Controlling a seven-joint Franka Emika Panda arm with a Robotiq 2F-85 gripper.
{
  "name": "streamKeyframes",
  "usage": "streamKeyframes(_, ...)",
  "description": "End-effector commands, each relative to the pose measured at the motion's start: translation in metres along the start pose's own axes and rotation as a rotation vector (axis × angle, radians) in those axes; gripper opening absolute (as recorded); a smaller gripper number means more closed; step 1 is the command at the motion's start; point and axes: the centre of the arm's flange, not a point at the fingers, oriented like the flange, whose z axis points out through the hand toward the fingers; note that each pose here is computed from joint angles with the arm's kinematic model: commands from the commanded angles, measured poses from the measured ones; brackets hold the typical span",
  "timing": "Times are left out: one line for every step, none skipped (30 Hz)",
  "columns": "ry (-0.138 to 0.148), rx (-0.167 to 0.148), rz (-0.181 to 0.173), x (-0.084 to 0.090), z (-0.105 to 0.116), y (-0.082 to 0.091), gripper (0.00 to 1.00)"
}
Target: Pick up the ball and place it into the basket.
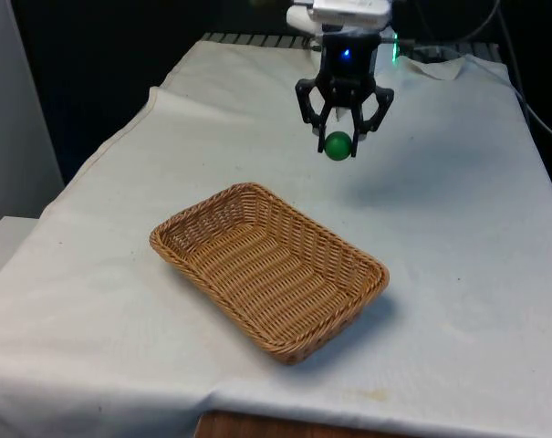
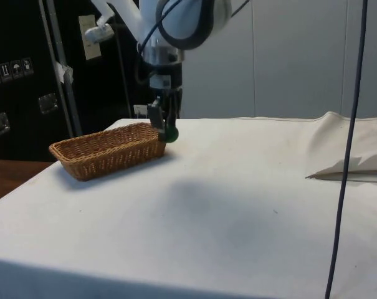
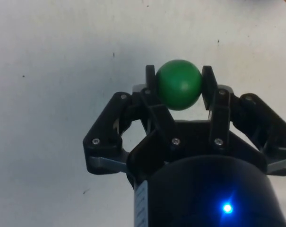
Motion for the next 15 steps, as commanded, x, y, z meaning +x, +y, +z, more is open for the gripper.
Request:
streamKeyframes(0.000,-0.009,0.002,0.003,-0.006,-0.002,0.00)
streamKeyframes(0.004,-0.010,0.000,0.007,-0.013,-0.004,0.00)
streamKeyframes(0.007,-0.010,-0.001,0.009,-0.017,-0.004,0.00)
streamKeyframes(0.006,-0.010,-0.002,0.010,-0.019,-0.005,0.00)
streamKeyframes(0.011,-0.001,-0.002,0.008,-0.018,-0.005,0.00)
streamKeyframes(0.008,-0.010,-0.003,0.012,-0.023,-0.005,0.00)
streamKeyframes(0.009,-0.010,-0.002,0.014,-0.026,-0.004,0.00)
streamKeyframes(0.012,-0.011,-0.004,0.016,-0.029,-0.004,0.00)
streamKeyframes(0.011,-0.011,-0.004,0.018,-0.031,-0.003,0.00)
streamKeyframes(0.013,-0.010,-0.003,0.020,-0.034,-0.003,0.00)
streamKeyframes(0.017,-0.008,-0.002,0.024,-0.038,-0.003,0.00)
streamKeyframes(0.019,-0.007,-0.003,0.025,-0.040,-0.003,0.00)
streamKeyframes(0.021,-0.005,-0.002,0.027,-0.043,-0.003,0.00)
streamKeyframes(0.025,-0.004,-0.002,0.029,-0.045,-0.002,0.00)
streamKeyframes(0.028,-0.004,-0.001,0.031,-0.047,-0.001,0.00)
